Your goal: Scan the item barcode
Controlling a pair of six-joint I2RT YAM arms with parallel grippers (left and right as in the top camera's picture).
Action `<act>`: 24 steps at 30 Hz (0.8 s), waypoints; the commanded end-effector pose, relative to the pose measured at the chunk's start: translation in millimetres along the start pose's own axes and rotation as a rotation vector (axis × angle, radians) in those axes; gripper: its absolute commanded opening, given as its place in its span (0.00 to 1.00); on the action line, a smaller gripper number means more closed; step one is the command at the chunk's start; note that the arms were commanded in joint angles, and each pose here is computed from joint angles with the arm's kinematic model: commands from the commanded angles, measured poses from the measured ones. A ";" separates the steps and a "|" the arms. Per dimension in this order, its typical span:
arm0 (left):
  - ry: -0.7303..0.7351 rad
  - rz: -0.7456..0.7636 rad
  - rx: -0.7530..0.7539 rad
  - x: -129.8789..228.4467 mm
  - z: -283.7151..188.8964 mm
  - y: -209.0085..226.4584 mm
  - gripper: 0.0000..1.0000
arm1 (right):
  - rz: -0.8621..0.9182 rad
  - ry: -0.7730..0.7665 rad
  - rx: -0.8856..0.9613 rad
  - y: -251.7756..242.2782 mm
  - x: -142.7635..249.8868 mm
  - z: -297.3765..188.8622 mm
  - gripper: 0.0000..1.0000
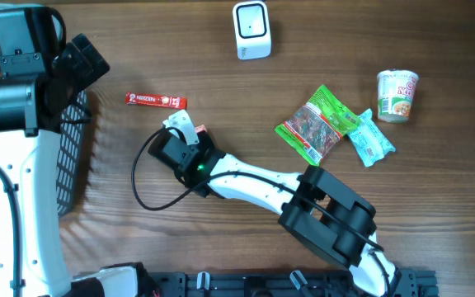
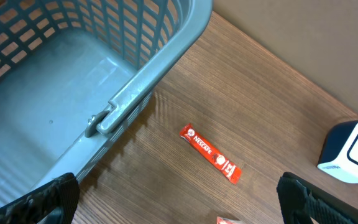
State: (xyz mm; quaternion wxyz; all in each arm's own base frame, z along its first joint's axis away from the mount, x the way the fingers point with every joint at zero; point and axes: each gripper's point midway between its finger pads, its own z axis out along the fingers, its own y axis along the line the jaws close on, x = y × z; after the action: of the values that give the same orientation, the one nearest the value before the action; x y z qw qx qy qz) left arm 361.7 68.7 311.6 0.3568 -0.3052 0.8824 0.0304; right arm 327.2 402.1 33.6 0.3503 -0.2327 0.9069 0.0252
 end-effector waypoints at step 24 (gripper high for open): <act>-0.016 0.002 -0.005 -4.6 -3.3 1.9 1.00 | -0.230 0.111 0.019 -2.4 36.6 16.3 0.24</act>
State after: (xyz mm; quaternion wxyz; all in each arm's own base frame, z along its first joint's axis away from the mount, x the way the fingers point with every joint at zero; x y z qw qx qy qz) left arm 361.8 68.7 311.5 0.3567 -0.3052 0.8824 0.0304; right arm 322.2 392.1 12.9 0.3243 -0.3092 0.8936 -0.0264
